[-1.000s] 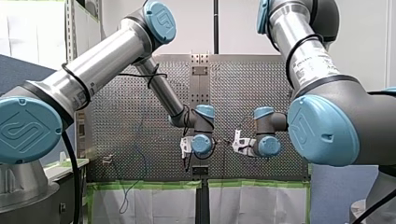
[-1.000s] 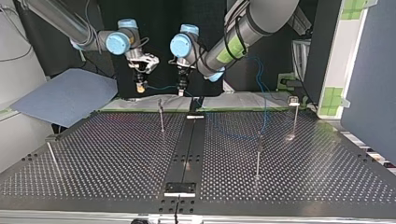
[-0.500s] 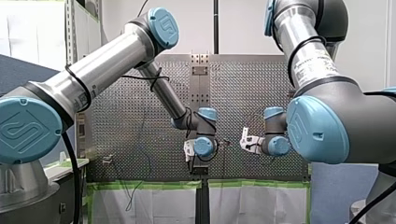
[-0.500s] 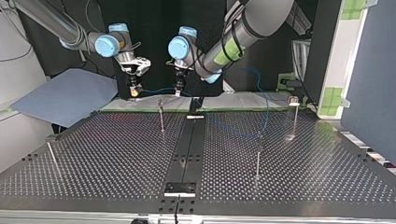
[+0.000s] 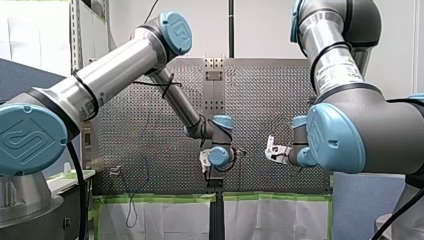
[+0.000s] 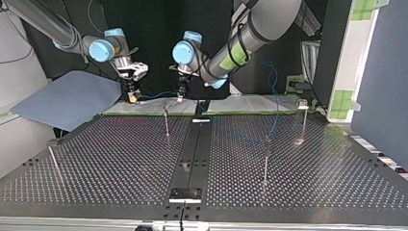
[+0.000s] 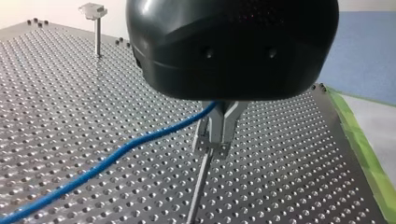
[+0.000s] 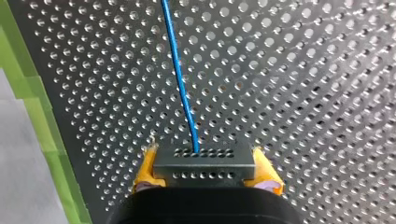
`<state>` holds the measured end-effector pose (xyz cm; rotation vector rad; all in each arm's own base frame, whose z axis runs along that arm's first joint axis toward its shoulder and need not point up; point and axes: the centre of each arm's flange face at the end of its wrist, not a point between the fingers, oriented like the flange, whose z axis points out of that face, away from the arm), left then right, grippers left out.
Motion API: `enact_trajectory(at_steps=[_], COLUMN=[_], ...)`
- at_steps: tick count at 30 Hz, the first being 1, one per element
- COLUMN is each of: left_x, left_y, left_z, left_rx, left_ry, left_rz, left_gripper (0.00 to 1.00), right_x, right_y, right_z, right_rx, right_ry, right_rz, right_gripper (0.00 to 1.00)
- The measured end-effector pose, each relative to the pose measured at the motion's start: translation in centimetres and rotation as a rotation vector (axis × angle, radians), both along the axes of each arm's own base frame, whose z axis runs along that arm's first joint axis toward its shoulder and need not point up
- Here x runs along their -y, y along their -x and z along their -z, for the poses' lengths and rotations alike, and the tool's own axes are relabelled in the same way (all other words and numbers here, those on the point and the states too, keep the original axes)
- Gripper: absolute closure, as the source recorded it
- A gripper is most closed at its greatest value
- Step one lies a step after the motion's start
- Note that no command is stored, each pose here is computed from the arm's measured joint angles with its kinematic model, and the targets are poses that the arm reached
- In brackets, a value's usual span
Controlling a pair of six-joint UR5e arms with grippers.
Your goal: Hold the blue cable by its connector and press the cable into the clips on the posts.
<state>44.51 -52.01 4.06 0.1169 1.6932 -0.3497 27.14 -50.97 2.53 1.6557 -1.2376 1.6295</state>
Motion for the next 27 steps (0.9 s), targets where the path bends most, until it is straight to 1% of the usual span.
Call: enact_trajectory(at_steps=[5,10,14,16,20,22,25,27], left_x=[1.2,1.6,1.6,1.6,1.7,1.8,1.9,2.0], left_y=[-0.5,-0.7,-0.7,-0.7,-0.7,-0.7,-1.0,-1.2], left_z=[-0.6,-1.1,-1.1,-1.0,-1.0,-1.0,-0.6,0.0], left_rx=[0.013,0.022,0.027,0.03,0.034,0.035,0.032,0.022], left_ry=[0.016,0.023,0.021,0.022,0.026,0.027,0.025,0.016], left_rz=[0.008,0.002,-0.017,-0.02,-0.013,-0.01,-0.008,-0.008], left_gripper=[1.0,1.0,1.0,1.0,1.0,1.0,1.0,1.0], right_x=[0.4,1.1,1.8,2.2,2.9,3.2,3.8,4.2], right_y=[-0.1,-0.2,-0.2,-0.3,-0.5,-0.5,-0.2,0.2], right_z=[1.0,0.8,0.4,0.1,-0.3,-0.5,-0.7,-0.9], right_rx=[-0.012,-0.008,0.011,0.02,0.041,0.046,0.055,0.06], right_ry=[-0.002,0.005,0.011,0.013,0.016,0.018,0.022,0.024], right_rz=[-0.01,-0.012,-0.013,-0.017,-0.02,-0.02,-0.013,-0.007], right_gripper=[1.0,1.0,1.0,1.0,1.0,1.0,1.0,1.0])
